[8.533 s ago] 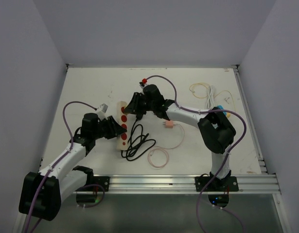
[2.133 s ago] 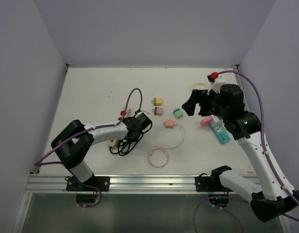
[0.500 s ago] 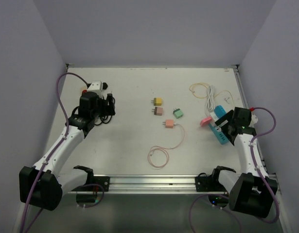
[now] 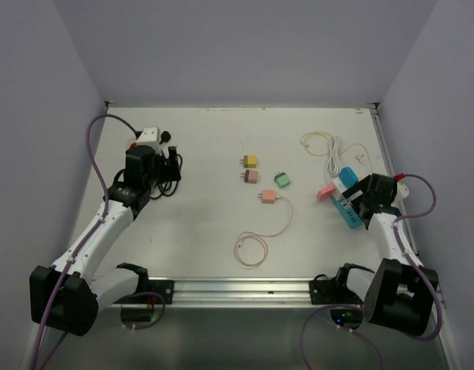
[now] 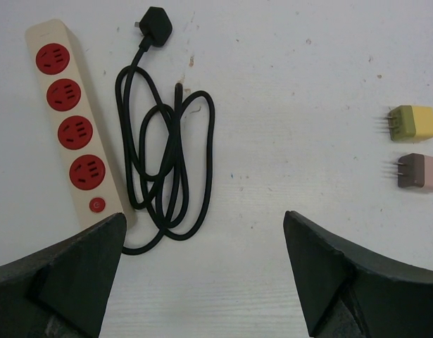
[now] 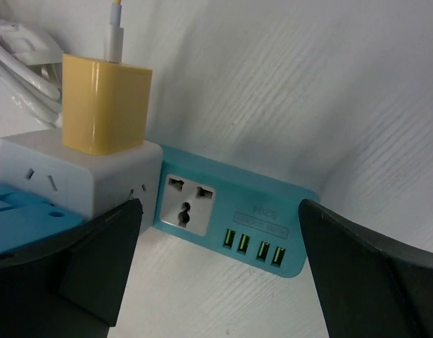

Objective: Pull the plug off the socket

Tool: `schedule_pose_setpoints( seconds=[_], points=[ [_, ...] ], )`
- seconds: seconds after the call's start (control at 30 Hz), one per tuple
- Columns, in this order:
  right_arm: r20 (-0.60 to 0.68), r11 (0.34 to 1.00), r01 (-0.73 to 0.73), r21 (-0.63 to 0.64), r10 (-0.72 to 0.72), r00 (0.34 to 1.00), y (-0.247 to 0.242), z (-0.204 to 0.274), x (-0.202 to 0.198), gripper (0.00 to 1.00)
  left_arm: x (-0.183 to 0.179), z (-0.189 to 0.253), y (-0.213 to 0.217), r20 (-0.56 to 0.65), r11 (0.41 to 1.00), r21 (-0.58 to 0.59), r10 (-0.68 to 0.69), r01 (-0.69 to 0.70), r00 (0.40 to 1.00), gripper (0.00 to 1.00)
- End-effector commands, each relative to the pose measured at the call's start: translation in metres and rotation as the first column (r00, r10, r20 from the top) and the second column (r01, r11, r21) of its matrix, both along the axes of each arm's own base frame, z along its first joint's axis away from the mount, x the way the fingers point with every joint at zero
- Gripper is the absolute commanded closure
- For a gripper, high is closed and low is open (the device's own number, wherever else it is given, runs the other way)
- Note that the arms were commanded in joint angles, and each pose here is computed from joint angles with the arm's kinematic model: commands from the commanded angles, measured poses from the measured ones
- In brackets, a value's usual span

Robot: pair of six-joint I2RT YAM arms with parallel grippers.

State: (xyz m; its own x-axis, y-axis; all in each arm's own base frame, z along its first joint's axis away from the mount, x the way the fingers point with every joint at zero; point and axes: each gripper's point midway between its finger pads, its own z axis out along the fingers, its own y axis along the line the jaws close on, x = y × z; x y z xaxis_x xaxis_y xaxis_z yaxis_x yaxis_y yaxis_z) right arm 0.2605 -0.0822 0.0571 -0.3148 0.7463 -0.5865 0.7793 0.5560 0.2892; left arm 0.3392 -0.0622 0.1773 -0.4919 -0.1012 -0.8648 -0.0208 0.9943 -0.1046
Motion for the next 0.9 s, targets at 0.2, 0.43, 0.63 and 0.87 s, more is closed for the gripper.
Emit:
schedule_pose_setpoints(
  seconds=[0.2,0.43,0.63,0.87],
  points=[
    [0.168,0.943,-0.26,0.209,0.227,0.959,0.062,-0.011,0.027,0.05,0.009,0.023,-0.004,0.092,1.0,-0.004,-0.01,0.011,0.996,0.04],
    [0.17,0.889,-0.413,0.197,0.384,0.907,0.113,-0.011,0.024,0.06,0.009,0.021,-0.004,0.084,1.0,-0.001,-0.014,0.015,0.996,0.04],
    [0.194,0.828,-0.54,0.15,0.511,0.837,0.147,0.008,0.034,0.06,0.01,0.019,-0.004,0.078,1.0,0.004,-0.015,0.014,0.997,0.05],
    [0.001,0.832,-0.554,-0.033,0.554,0.832,0.127,0.018,0.027,0.07,0.011,0.017,-0.003,0.071,1.0,0.009,-0.012,0.011,0.997,0.05]
  ],
)
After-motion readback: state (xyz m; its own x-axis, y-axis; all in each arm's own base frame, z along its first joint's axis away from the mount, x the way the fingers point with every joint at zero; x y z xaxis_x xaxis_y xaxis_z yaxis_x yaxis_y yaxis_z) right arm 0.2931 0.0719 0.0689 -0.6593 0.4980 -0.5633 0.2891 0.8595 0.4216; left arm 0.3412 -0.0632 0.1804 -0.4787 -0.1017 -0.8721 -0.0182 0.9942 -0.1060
